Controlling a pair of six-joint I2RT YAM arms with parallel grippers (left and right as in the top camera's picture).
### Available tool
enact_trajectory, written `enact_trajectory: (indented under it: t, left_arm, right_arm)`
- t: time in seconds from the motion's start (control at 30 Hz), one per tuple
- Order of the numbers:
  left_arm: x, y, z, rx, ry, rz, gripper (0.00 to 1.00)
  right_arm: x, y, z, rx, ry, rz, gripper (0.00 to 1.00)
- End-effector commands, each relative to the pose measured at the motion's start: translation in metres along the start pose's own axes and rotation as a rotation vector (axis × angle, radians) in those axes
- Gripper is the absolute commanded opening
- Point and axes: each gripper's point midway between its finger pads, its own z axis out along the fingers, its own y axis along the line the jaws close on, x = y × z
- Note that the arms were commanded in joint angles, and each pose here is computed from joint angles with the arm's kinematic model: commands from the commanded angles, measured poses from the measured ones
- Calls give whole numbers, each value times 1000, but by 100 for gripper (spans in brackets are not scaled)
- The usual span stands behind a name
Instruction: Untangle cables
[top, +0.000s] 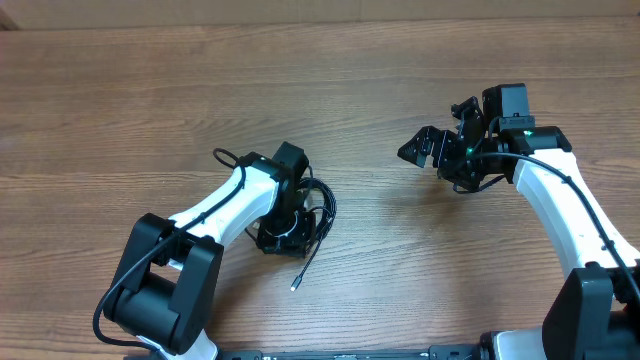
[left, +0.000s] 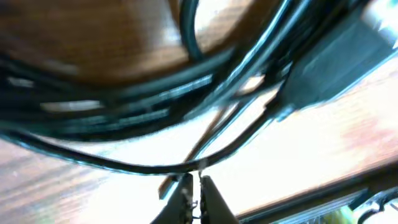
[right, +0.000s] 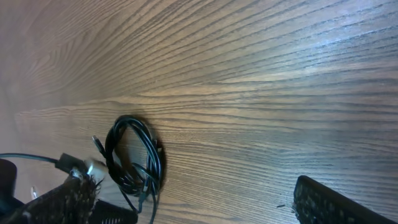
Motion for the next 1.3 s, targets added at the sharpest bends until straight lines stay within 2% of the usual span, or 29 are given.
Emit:
enact_trajectory:
  t: [0.0, 0.17, 0.4, 0.43, 0.5, 0.67, 0.77, 0.83, 1.0, 1.27]
  left_arm:
    - [8, 6, 3, -32, 27, 74, 10]
    - [0, 14, 2, -81, -9, 46, 4]
    - [-24, 3, -2, -29, -103, 5, 18]
    - [-26, 1, -4, -24, -109, 25, 17]
    - [-27, -7, -11, 9, -105, 110, 4]
    - [-38, -27, -31, 76, -142, 235, 5]
    - [-51, -31, -35, 79, -194, 258, 15]
    - [-59, -29, -36, 60, -230, 263, 15]
    - [-76, -19, -40, -8, -302, 179, 5]
    - [-71, -22, -26, -12, -286, 169, 4]
  right_arm:
    - [-6, 5, -3, -4, -17, -16, 100]
    - [-6, 5, -3, -3, -17, -16, 100]
    - [-6, 5, -3, -4, -18, -17, 100]
    - [-6, 5, -3, -3, -18, -17, 100]
    - [-7, 5, -3, 1, -20, -17, 100]
    - [-7, 2, -3, 18, -25, -15, 100]
    - [-7, 2, -3, 18, -25, -15, 100]
    - [-7, 2, -3, 18, -25, -15, 100]
    - [-7, 2, -3, 18, -25, -15, 100]
    - [-7, 2, -3, 18, -25, -16, 100]
